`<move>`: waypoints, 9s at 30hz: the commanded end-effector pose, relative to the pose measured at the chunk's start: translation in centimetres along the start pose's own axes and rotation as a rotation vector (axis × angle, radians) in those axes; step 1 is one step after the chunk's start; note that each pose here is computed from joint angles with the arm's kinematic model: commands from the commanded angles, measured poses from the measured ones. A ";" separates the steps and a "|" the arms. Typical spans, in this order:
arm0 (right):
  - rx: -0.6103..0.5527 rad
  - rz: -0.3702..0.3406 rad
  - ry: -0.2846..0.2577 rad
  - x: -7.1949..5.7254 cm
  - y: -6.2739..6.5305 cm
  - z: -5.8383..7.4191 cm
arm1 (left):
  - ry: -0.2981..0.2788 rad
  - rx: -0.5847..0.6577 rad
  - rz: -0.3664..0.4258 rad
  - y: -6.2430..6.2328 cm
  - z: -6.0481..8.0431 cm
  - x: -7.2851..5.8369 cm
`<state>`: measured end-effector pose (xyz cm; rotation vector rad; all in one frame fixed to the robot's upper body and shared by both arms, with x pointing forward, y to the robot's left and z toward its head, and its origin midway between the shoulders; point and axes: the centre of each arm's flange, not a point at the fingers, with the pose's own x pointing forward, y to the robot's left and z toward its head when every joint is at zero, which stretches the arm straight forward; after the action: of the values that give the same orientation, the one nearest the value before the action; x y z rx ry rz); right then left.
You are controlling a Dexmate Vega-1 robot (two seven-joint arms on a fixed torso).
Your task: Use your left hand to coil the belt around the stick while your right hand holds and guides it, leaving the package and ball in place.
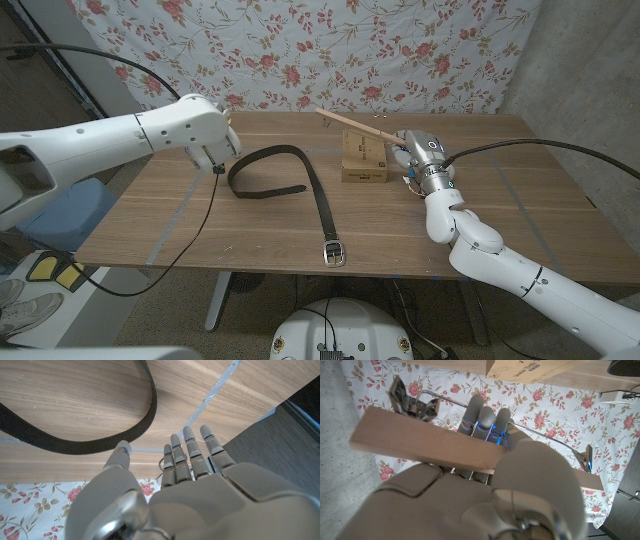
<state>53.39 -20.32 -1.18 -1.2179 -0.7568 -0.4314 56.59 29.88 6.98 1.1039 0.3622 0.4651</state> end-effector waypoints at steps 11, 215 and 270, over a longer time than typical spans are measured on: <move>0.028 0.012 0.012 1.2 0.1 -1.3 | 0.271 0.097 -0.087 -1.7 0.8 1.6; 0.169 -0.226 -0.174 3.7 0.5 0.1 | -0.404 0.385 1.281 9.6 13.6 -22.7; 0.066 -0.180 -0.149 7.0 3.4 1.8 | -0.954 -0.113 0.427 16.0 12.9 -30.9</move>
<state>59.73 -16.51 1.73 -1.1564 -1.0049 -0.4534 34.65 9.33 28.55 1.2524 -0.7717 0.3646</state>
